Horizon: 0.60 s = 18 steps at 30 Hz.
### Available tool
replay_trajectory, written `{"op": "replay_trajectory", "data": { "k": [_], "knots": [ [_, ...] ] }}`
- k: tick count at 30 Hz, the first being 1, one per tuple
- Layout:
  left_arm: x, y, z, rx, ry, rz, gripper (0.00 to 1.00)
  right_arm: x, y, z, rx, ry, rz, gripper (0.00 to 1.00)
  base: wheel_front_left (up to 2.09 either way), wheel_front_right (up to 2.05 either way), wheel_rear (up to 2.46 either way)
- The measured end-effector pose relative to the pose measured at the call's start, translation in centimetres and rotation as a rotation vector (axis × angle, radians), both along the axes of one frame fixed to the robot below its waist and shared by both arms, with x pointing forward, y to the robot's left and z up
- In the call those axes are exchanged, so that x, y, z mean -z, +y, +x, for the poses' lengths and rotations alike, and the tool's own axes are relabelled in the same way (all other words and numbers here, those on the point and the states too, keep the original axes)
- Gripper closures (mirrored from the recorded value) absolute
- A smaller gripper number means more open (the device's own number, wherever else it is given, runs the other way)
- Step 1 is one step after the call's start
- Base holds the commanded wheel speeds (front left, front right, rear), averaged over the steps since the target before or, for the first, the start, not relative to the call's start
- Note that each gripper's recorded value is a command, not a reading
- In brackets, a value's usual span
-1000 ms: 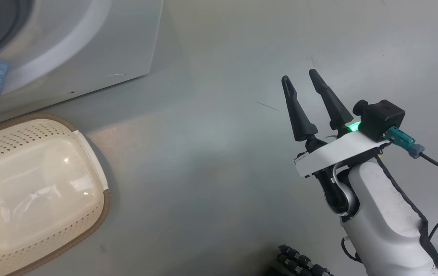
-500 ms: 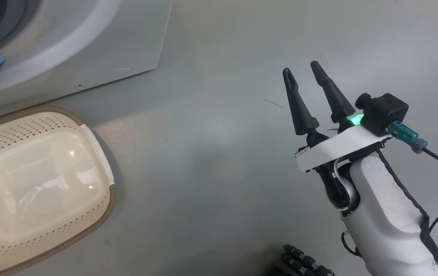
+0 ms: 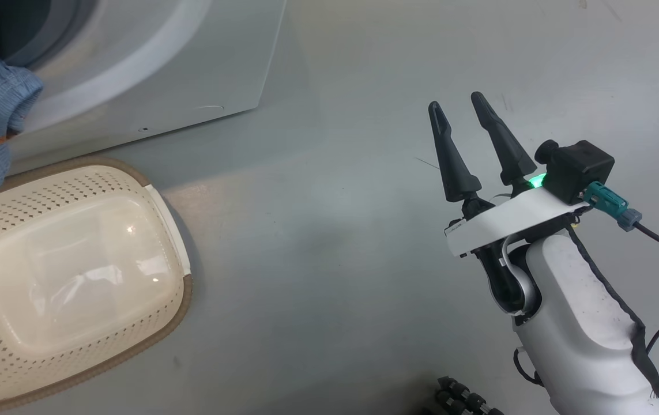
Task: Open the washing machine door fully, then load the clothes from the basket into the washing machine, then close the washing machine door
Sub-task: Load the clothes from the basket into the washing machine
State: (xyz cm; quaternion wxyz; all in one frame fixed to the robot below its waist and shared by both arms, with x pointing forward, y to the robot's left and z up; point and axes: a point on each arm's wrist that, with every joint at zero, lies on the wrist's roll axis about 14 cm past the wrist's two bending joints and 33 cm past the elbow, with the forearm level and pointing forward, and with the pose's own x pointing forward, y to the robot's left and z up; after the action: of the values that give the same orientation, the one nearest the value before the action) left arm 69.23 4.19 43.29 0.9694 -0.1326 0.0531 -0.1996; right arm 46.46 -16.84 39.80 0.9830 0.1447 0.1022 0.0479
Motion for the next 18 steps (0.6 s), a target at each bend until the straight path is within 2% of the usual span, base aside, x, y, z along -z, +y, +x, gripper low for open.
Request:
{"op": "replay_trajectory", "data": {
  "k": [18],
  "knots": [
    [0.2, 1.4, -2.7, -0.003, -0.03, 0.009, 0.0, -1.0, 1.2, 0.5, -0.026, -0.03, 0.023, 0.0, 0.0, 0.0, 0.0]
  ]
}}
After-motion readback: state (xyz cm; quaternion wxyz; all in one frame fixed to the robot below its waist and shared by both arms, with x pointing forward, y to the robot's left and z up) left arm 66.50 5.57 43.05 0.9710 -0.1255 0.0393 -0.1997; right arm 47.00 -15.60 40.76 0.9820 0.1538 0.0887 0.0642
